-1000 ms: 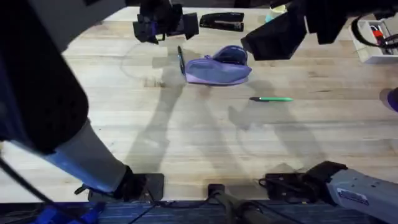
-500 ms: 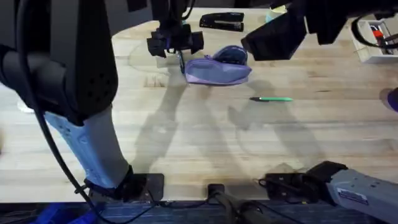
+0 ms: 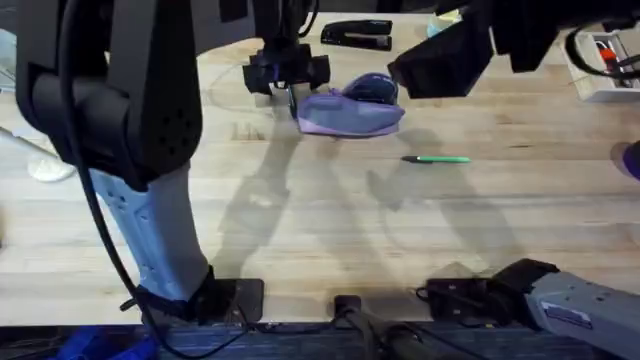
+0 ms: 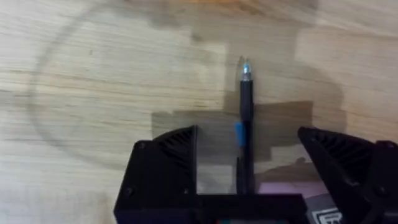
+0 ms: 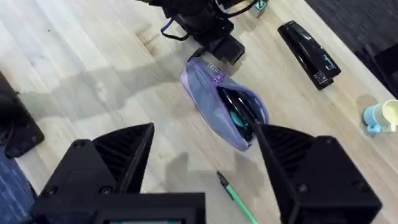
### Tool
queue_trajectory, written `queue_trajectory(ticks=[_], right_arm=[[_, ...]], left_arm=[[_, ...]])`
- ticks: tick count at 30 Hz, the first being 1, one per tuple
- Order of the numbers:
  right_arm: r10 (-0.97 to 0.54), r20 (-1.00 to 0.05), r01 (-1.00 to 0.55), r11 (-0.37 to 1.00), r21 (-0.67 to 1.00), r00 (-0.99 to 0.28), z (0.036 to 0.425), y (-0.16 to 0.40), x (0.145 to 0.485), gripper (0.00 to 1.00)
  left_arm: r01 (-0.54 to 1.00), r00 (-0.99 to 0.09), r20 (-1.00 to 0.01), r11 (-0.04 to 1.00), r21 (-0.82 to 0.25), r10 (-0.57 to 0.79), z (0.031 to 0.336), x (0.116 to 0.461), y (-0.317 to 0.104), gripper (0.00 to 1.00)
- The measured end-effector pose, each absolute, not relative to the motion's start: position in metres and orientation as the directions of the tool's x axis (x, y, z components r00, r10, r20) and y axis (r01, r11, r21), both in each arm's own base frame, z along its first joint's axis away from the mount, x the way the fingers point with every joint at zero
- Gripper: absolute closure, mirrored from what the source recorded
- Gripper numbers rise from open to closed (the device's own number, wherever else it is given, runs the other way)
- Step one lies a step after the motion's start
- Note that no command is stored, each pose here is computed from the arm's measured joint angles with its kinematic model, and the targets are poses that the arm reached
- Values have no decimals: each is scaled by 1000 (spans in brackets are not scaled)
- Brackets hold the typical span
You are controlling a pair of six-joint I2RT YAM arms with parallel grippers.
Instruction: Unzip the bag, pick up the pens from the table one at a time and place them inside, then zip the bag closed.
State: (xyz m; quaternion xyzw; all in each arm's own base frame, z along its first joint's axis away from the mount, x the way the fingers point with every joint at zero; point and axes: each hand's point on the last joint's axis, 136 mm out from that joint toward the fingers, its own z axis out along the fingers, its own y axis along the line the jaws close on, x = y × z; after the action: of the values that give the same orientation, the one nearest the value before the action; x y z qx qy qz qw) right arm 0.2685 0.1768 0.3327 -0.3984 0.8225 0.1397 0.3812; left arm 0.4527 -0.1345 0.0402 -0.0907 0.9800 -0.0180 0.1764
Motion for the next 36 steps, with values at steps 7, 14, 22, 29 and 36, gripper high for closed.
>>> queue_trajectory(ticks=[7,14,22,29,36], right_arm=[[-549,-738,-762,644,-74,-392,333,177,269,5],[-549,-738,-762,644,-74,-392,333,177,268,5],[-532,-740,-751,658,-54,-412,333,177,268,4],[-443,-765,-701,713,17,-468,345,171,256,5],[-381,-792,-673,738,51,-478,364,153,219,5]], left_arm=[[-186,-923,-331,981,-60,-195,39,450,-130,199],[-194,-923,-329,980,-53,-200,39,450,-128,587],[-192,-919,-337,979,-65,-203,40,452,-130,952],[-185,-922,-334,980,-71,-198,42,452,-132,960],[-124,-905,-402,990,-70,-142,77,474,-139,960]])
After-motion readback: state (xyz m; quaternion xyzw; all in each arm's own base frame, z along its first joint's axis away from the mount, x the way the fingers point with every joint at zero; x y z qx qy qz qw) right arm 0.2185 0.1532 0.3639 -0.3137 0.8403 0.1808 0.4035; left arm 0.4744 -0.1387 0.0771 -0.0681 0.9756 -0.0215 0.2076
